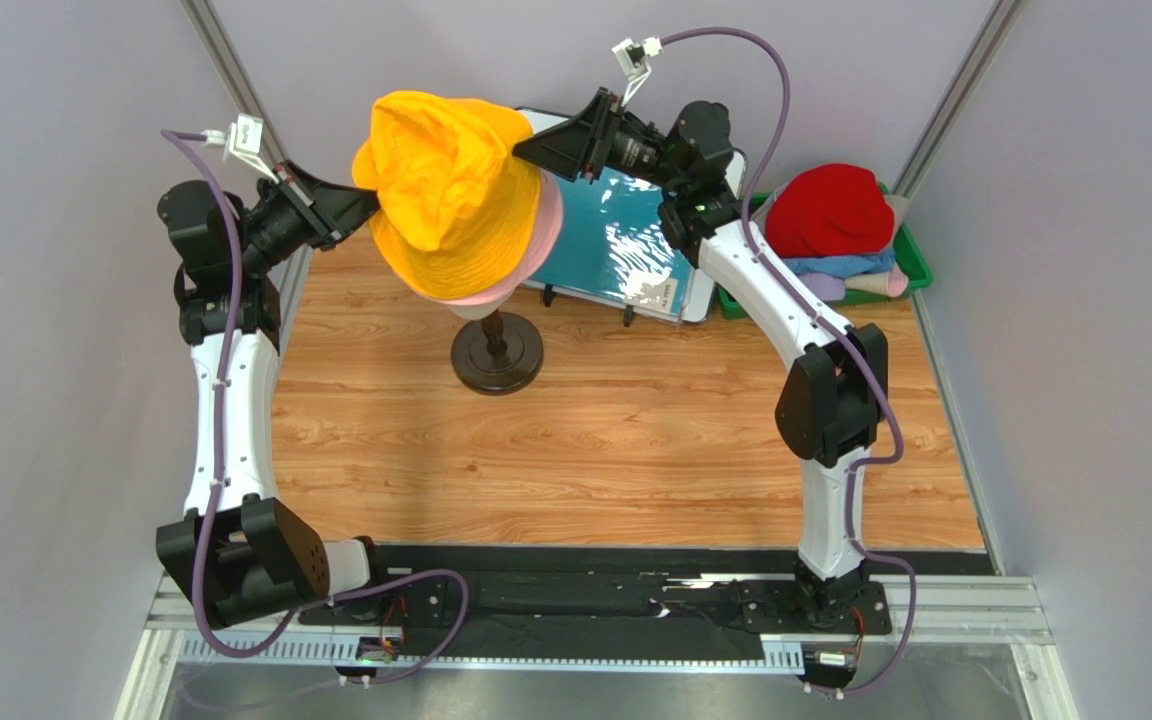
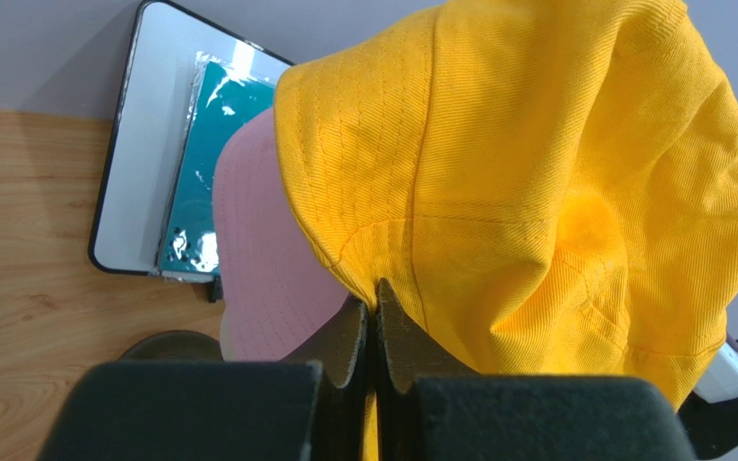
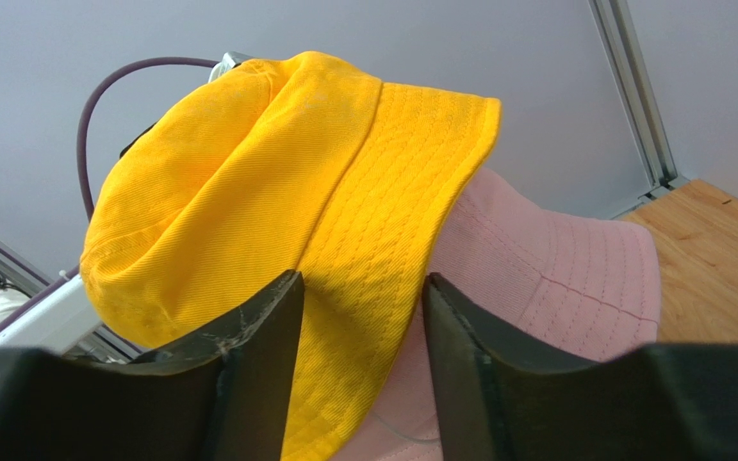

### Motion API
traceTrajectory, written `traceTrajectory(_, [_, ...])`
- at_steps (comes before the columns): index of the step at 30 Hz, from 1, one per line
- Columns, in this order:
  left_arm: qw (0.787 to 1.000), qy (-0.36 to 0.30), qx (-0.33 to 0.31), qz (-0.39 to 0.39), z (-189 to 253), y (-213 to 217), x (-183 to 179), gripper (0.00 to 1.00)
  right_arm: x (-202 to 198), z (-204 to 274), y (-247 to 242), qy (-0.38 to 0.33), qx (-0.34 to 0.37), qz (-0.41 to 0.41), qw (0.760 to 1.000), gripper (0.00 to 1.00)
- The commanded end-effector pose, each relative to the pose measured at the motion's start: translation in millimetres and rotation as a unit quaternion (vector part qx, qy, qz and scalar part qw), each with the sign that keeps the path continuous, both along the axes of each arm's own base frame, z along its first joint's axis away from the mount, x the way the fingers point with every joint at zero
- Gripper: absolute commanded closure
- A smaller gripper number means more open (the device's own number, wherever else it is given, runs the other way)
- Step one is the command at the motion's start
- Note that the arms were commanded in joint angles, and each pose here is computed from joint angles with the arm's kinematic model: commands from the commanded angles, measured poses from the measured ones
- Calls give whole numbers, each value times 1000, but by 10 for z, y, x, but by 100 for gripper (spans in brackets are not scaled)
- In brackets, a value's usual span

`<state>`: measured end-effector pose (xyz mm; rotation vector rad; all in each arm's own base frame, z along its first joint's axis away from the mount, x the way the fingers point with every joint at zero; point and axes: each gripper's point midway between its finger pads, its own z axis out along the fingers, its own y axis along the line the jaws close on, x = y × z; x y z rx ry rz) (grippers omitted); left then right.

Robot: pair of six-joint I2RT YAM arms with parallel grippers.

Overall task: Stack the hats
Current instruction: Stack the hat on the hat.

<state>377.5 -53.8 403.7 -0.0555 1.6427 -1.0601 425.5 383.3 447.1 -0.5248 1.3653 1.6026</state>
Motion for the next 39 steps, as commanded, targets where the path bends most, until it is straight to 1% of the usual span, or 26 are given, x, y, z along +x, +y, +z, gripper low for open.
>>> traceTrajectory(1, [999, -39, 20, -14, 151, -39, -106, 100, -67, 216, 35, -15, 21, 16, 1000, 64])
traceTrajectory(3, [999, -36, 19, -14, 136, -33, -85, 100, -18, 175, 45, -7, 17, 9, 1000, 76])
traceTrajectory(4, [999, -30, 17, -15, 101, -30, -67, 100, 11, 151, 46, -3, 15, 3, 1000, 93])
traceTrajectory(5, [999, -29, 16, -16, 102, -31, -66, 100, 37, 121, 47, 1, 12, -3, 1000, 100])
traceTrajectory(10, [1000, -14, 11, -8, 20, 4, 7, 100, 271, -64, 33, 47, 6, -55, 997, 100])
traceTrajectory(11, [1000, -7, 9, -5, -15, 15, 26, 100, 316, -151, 38, 65, -6, -62, 996, 100])
traceTrajectory(13, [1000, 9, 3, -2, -103, 41, 84, 100, 407, -256, 14, 76, -16, -85, 993, 100])
traceTrajectory(14, [1000, 15, 0, -1, -130, 48, 106, 100, 433, -379, 19, 91, -26, -91, 991, 100])
traceTrajectory(19, [999, 32, -3, 1, -260, 69, 161, 100, 498, -596, -57, 118, -42, -126, 984, 100])
traceTrajectory(21, [999, 36, -2, 3, -296, 68, 151, 100, 506, -759, -73, 134, -55, -135, 980, 100])
traceTrajectory(23, [999, 40, -1, 7, -327, 79, 144, 100, 459, -790, -105, 136, -61, -138, 979, 100])
traceTrajectory(24, [999, 42, 0, 9, -343, 82, 143, 100, 456, -894, -132, 144, -68, -143, 977, 100])
traceTrajectory(26, [999, 50, -3, 5, -382, 72, 144, 100, 408, -898, -176, 146, -73, -152, 975, 100])
traceTrajectory(29, [998, 58, -7, 2, -426, 57, 179, 100, 420, -1079, -238, 165, -96, -172, 966, 100])
traceTrajectory(30, [997, 75, -11, 0, -498, 47, 187, 100, 438, -1110, -256, 169, -100, -180, 964, 100])
traceTrajectory(32, [997, 81, -11, -1, -539, 44, 209, 100, 453, -1242, -272, 177, -117, -186, 959, 100])
traceTrajectory(35, [996, 90, -4, 1, -609, 27, 239, 100, 492, -1382, -294, 181, -132, -206, 953, 100])
traceTrajectory(38, [994, 106, 16, 9, -715, -3, 289, 100, 517, -1469, -304, 181, -143, -215, 949, 100])
traceTrajectory(39, [992, 122, 27, 8, -815, -29, 281, 100, 521, -1486, -307, 180, -146, -219, 948, 100])
